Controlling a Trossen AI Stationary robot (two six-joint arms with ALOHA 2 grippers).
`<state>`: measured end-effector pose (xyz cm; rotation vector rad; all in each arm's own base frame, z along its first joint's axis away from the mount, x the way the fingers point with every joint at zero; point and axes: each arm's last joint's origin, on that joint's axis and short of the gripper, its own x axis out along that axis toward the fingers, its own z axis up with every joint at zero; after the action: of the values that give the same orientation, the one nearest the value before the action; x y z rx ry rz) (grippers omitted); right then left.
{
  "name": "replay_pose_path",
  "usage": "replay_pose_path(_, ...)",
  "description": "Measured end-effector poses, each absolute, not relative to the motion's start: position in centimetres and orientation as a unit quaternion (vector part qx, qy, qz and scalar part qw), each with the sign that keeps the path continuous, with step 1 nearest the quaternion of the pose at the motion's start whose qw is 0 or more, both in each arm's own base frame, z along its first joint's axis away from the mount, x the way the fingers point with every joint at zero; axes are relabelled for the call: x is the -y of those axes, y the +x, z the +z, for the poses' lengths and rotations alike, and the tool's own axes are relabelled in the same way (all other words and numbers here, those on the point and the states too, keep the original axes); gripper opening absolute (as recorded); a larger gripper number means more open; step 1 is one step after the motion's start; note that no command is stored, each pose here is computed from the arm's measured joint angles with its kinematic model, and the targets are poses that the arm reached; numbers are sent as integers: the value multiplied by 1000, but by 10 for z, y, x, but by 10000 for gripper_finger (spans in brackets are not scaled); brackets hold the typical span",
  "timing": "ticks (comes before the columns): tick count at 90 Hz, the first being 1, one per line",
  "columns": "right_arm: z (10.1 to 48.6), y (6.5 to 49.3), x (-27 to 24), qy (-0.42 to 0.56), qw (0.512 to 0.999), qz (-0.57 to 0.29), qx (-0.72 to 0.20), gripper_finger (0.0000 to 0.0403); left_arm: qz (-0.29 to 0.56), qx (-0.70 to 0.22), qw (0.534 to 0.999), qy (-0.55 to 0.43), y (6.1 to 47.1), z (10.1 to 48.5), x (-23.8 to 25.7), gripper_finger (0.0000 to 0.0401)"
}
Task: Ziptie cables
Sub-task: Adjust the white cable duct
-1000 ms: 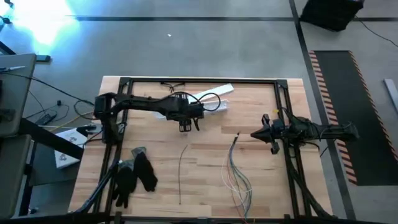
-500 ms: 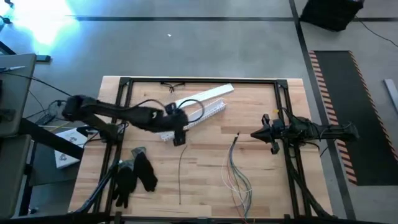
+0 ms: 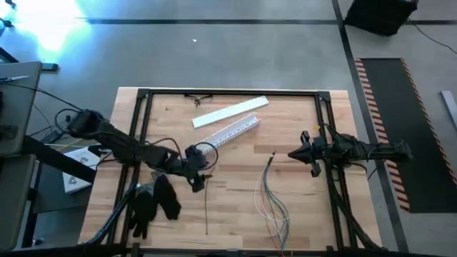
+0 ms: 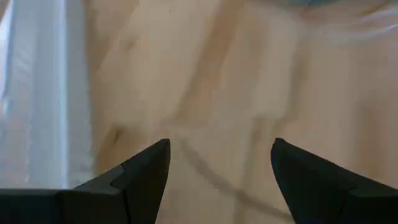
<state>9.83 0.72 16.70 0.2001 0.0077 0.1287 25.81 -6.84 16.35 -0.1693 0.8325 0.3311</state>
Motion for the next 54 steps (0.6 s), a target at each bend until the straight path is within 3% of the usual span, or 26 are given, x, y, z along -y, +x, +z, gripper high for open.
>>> replay_pose_path(26, 167, 98, -7, 100, 993, 64, -4, 0, 284, -500, 817, 43, 247, 135, 26, 248)
replay_pose_path(43, 167, 98, -7, 100, 993, 64, -4, 0, 290, -492, 820, 49, 246, 147, 11, 248)
replay_pose_path(54, 167, 98, -7, 100, 993, 64, -4, 0, 272, -469, 840, 2, 243, 159, 17, 248)
